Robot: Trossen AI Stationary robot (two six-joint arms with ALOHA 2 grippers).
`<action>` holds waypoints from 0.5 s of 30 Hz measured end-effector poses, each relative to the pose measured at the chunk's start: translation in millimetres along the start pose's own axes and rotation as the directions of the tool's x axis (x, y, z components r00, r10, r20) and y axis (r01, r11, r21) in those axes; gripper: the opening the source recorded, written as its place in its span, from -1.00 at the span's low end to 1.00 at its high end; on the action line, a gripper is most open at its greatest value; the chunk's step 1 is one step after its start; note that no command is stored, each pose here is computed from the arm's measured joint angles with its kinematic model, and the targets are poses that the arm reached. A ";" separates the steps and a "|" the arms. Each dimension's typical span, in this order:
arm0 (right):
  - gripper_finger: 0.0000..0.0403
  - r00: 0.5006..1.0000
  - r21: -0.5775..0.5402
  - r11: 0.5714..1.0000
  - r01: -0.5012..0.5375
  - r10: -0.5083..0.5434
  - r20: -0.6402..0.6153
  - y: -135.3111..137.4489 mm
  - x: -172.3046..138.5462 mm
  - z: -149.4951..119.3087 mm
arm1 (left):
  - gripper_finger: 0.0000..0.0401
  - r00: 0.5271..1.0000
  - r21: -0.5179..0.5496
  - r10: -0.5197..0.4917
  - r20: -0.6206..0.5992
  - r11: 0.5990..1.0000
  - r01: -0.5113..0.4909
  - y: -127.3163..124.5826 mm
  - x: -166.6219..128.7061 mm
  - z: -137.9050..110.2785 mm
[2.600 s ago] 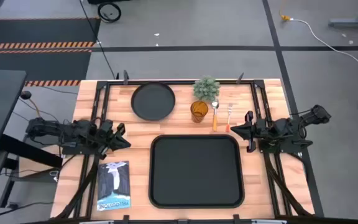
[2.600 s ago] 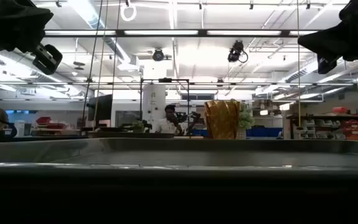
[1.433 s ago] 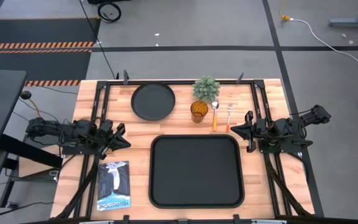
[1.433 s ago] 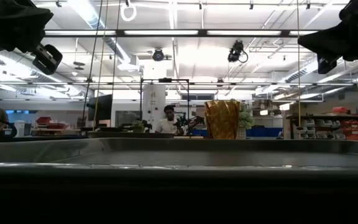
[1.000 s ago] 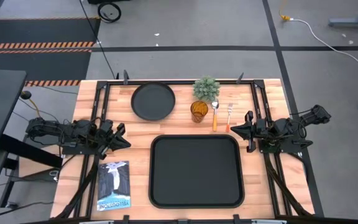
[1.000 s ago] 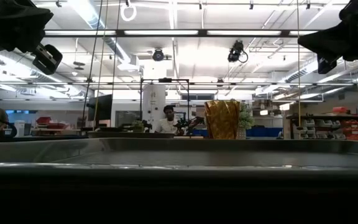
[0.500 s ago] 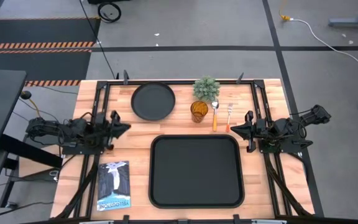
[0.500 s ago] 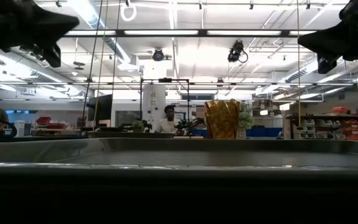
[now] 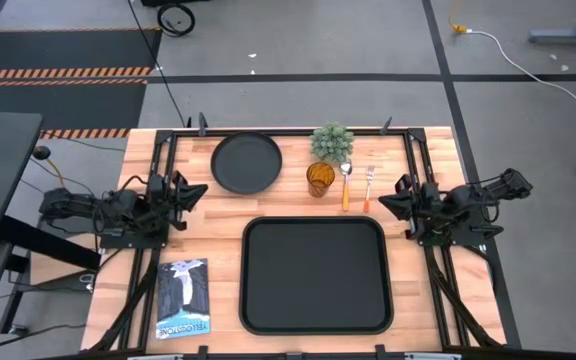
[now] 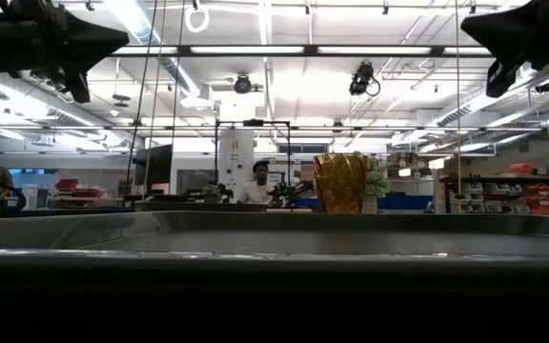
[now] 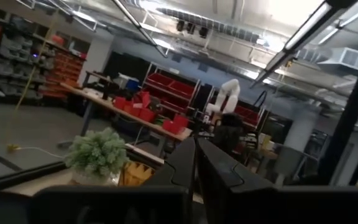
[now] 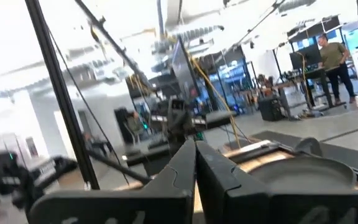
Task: Pick and place plate/cup/fork/spoon on tray
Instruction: Put the brown cup on the black tray
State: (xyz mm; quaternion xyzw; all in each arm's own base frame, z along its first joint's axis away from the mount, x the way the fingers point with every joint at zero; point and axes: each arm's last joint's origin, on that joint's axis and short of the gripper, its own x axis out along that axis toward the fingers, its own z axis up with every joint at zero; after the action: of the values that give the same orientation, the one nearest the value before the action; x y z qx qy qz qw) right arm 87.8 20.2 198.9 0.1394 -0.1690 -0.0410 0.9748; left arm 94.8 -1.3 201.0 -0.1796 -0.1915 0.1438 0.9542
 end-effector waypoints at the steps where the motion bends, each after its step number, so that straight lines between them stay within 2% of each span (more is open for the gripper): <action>1: -0.91 1.000 0.008 1.000 0.000 0.000 0.012 0.1 0.0 1.3 | -0.88 1.000 0.003 0.007 0.002 1.000 -0.007 0.1 1.6 -0.4; 7: -0.91 0.990 -0.035 0.990 0.133 -0.132 0.039 -3.6 -0.3 2.9 | -0.88 0.996 0.054 0.080 -0.027 0.995 -0.079 3.8 14.2 -8.9; 10: -0.91 0.975 -0.074 0.973 0.221 -0.217 0.049 -6.1 -0.6 3.2 | -0.89 0.991 0.086 0.122 -0.052 0.989 -0.117 6.8 20.4 -15.0; 15: -0.91 0.950 -0.159 0.938 0.308 -0.294 0.107 -8.9 -1.0 9.2 | -0.91 0.982 0.114 0.179 -0.052 0.978 -0.172 12.4 29.6 -20.9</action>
State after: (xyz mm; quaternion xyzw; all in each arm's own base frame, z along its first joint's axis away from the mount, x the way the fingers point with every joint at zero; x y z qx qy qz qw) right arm 83.3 9.5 204.3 0.0762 -0.1810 -0.2100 0.9578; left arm 127.2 13.9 187.3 -0.1477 -0.1371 0.2321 0.9516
